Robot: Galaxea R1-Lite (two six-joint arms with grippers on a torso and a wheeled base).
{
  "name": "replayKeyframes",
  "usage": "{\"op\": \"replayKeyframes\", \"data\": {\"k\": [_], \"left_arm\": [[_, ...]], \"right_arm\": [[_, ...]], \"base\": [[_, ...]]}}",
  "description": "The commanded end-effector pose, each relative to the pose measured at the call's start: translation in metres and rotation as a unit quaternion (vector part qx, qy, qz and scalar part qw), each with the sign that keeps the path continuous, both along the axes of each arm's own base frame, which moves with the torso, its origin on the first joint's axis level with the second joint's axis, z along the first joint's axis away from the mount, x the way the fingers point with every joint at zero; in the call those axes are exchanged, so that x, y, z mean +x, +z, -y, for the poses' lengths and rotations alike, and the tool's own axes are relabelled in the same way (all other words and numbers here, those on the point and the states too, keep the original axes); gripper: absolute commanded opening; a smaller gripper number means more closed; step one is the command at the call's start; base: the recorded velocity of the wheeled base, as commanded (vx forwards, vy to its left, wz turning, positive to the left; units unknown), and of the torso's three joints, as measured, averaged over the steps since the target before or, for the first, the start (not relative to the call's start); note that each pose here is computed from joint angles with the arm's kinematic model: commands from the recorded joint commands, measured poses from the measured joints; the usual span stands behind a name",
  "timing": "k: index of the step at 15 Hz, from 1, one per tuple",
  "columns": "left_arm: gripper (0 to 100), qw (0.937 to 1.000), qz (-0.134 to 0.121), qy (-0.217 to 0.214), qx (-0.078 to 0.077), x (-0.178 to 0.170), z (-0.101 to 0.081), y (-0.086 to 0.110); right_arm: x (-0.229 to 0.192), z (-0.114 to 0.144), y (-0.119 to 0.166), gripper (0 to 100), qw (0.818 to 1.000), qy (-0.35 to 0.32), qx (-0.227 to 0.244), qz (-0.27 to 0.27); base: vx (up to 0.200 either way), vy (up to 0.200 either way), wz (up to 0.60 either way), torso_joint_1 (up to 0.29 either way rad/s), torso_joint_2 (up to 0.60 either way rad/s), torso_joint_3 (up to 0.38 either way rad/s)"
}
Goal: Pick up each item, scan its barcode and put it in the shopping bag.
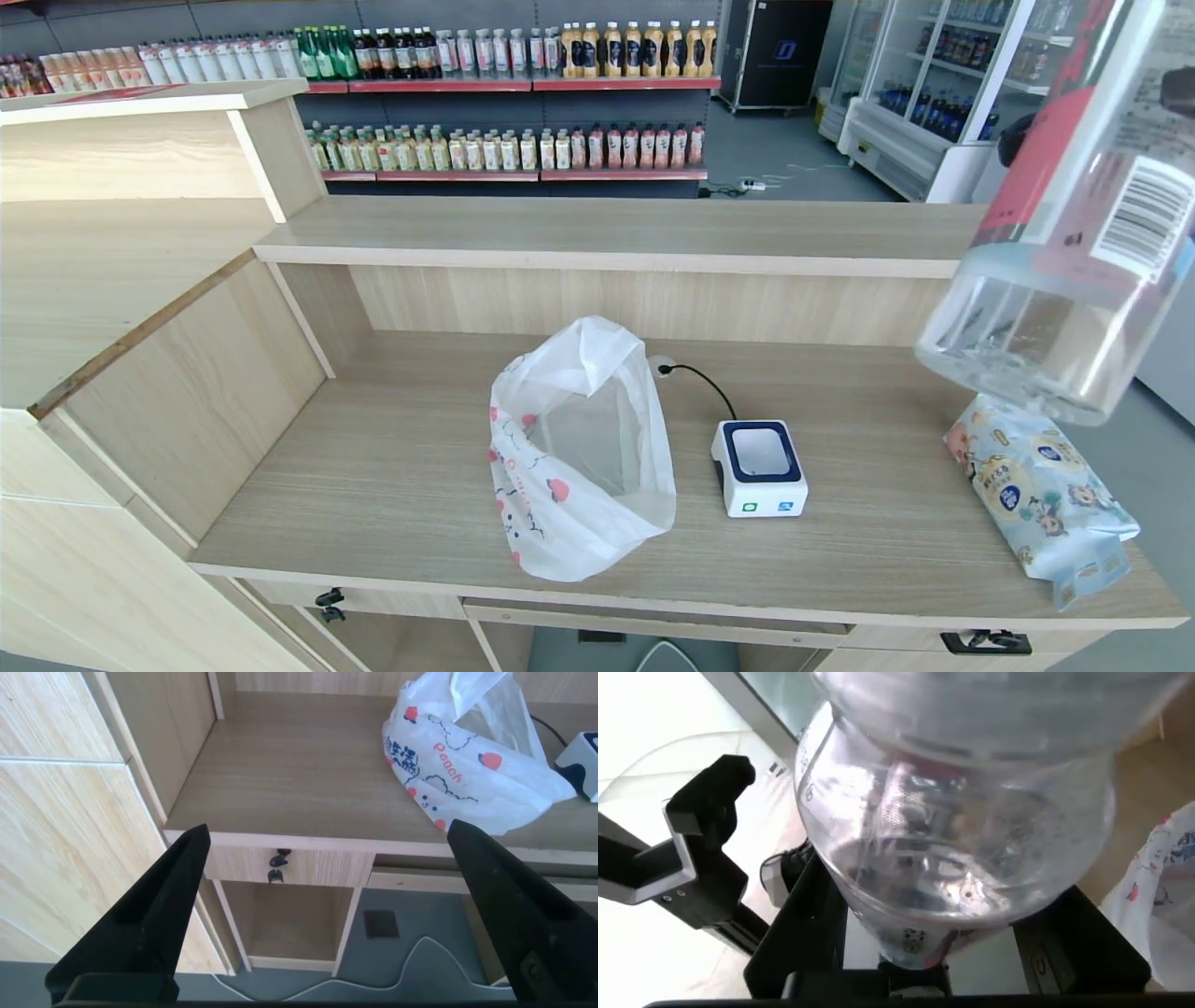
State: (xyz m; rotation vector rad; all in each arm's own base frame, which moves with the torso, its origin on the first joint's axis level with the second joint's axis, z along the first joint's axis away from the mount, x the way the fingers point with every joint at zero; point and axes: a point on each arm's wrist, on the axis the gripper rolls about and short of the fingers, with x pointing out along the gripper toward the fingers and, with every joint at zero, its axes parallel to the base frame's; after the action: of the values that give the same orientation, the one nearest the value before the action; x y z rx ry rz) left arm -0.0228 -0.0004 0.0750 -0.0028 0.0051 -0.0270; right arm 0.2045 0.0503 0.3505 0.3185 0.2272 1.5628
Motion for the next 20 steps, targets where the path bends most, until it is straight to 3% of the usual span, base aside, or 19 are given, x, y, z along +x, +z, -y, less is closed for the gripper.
{"op": "replayKeyframes", "data": {"k": [1, 10, 14, 20], "left_arm": [[100, 1.0, -0.001, 0.0, 0.0, 0.0, 0.0, 0.0], [100, 1.0, -0.001, 0.0, 0.0, 0.0, 0.0, 0.0], [100, 1.0, -0.001, 0.0, 0.0, 0.0, 0.0, 0.0], [100, 1.0, -0.001, 0.0, 0.0, 0.0, 0.0, 0.0]], "right_arm": [[-0.019, 0.001, -0.006, 0, 1.0, 0.014, -0.004, 0.003], [-0.075, -0.001, -0.031, 0, 0.999, 0.045, -0.004, -0.004], [-0.077, -0.005, -0.048, 0, 1.0, 0.007, 0.009, 0.019], [-0.078, -0.016, -0.055, 0, 1.0, -0.011, 0.023, 0.0]], "base": [[0.0, 0.0, 0.0, 0.0, 0.0, 0.0], [0.0, 0.0, 0.0, 0.0, 0.0, 0.0], [0.0, 0.0, 0.0, 0.0, 0.0, 0.0], [0.0, 0.0, 0.0, 0.0, 0.0, 0.0]]}}
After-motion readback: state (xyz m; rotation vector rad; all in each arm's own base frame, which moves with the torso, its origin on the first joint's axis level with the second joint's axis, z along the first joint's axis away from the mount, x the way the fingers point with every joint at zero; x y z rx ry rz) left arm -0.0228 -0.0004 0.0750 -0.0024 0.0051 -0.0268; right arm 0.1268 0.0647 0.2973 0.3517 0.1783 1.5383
